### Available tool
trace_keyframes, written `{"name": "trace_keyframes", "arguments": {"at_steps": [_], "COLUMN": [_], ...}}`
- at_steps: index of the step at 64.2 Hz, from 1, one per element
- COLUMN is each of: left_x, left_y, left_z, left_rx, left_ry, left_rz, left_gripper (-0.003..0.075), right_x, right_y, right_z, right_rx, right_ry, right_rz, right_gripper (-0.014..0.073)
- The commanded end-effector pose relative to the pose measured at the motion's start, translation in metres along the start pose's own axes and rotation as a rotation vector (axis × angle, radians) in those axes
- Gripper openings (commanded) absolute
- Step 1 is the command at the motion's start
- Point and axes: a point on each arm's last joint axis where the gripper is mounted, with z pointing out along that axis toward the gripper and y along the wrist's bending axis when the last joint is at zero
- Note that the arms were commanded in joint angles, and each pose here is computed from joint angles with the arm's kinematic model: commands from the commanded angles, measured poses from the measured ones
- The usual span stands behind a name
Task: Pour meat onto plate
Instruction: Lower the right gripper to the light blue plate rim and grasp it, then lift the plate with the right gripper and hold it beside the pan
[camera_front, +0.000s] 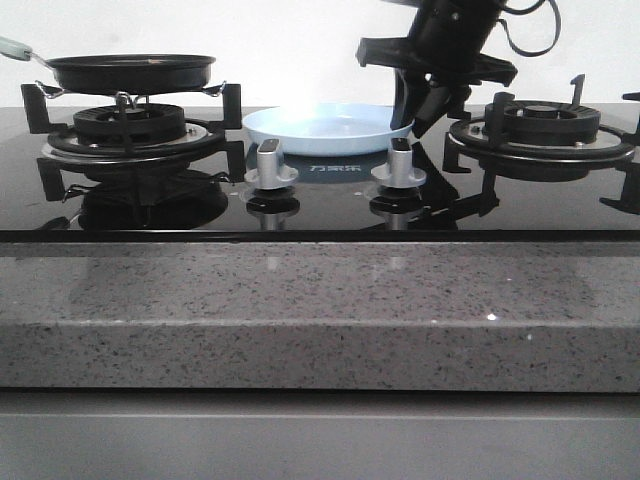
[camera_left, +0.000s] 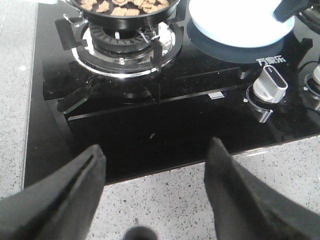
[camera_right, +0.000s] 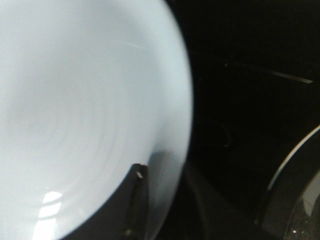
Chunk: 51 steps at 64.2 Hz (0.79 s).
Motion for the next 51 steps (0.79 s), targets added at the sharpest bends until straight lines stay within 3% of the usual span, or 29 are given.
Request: {"name": "trace_keyframes", "arguments": {"at_steps": [1,15,33,51], "left_x": [-0.015,-0.015,-0.015,-0.015], "left_y": [-0.002,-0.002,-0.002,-0.002], "left_z": [-0.005,-0.005,-0.005,-0.005], "left_rx": [0.013,0.013,0.013,0.013], "left_ry": [-0.095,-0.095,-0.095,-0.095], "left_rz": [0.002,0.002,0.002,0.002], "left_gripper": [0.0437,0.0437,0.0437,0.0437], "right_x": [-0.016,-0.017,-0.021,0.017], "right_y": [0.006,0.007,0.020,0.051], "right_z": [-0.039,-0.044,-0.110,-0.174], "right_rx": [-0.019,-0.022,-0.038,-0.072], "right_ry": [-0.118,-0.131,-0.220,-0.199], "right_rz": [-0.020,-0.018,-0.033,-0.139], "right_gripper": [0.0059,-0.0071,-0.0068,-0.0068]}}
